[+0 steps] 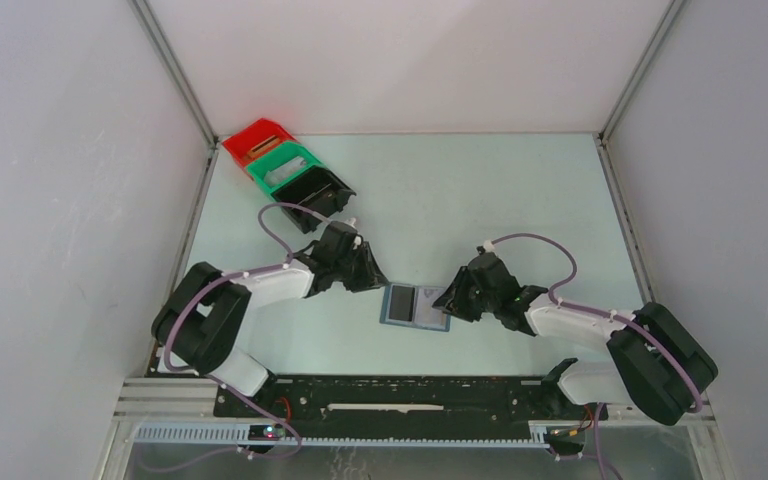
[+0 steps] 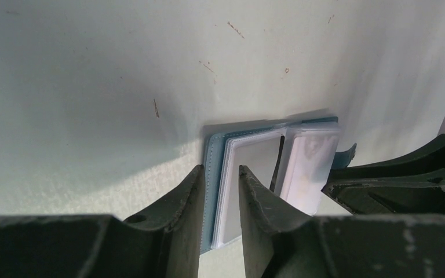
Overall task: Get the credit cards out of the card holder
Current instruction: Remove the credit card from the card holder.
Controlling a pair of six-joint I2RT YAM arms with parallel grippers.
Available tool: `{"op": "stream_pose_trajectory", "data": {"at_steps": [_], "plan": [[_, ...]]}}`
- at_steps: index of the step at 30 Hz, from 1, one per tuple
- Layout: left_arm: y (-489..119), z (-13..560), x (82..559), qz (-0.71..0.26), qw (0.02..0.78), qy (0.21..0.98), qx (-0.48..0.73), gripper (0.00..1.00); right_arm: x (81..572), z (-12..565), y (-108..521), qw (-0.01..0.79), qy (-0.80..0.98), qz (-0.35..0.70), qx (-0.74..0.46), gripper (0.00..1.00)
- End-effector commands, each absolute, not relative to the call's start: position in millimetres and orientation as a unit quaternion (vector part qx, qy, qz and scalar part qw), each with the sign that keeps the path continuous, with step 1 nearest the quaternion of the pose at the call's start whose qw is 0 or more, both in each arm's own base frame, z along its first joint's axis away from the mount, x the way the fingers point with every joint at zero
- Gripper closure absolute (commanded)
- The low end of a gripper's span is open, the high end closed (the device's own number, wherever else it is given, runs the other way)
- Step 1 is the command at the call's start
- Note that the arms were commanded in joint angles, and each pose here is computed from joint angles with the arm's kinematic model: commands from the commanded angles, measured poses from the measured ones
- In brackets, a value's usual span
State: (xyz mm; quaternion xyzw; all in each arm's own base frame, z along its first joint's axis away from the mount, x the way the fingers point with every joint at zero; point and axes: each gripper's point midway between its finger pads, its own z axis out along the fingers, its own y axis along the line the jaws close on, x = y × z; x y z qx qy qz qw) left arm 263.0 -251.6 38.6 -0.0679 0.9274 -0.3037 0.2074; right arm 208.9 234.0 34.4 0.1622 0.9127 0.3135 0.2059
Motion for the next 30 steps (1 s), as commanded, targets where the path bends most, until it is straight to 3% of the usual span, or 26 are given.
{"op": "stream_pose_trajectory", "data": {"at_steps": [1,7,19,25,30], "plan": [[-260.0,39.3,262.5,-0.319,0.21,0.923,-0.042,0.67,220.1,58.5,253.7,0.225,0.899,0.351,0.137,0.59],[-255.4,52.3,260.0,-0.319,0.221,0.921,-0.042,0.68,223.5,87.6,270.7,0.242,0.884,0.386,0.105,0.6],[-209.7,151.0,261.9,-0.318,0.339,0.884,-0.049,0.62,249.4,102.7,331.7,0.221,0.876,0.426,0.045,0.59],[-209.7,141.8,253.4,-0.322,0.323,0.889,-0.037,0.61,252.1,106.1,339.1,0.21,0.874,0.437,0.045,0.6],[-225.3,120.9,244.2,-0.333,0.276,0.902,-0.005,0.61,248.3,96.4,303.4,0.233,0.89,0.383,0.084,0.59]]}}
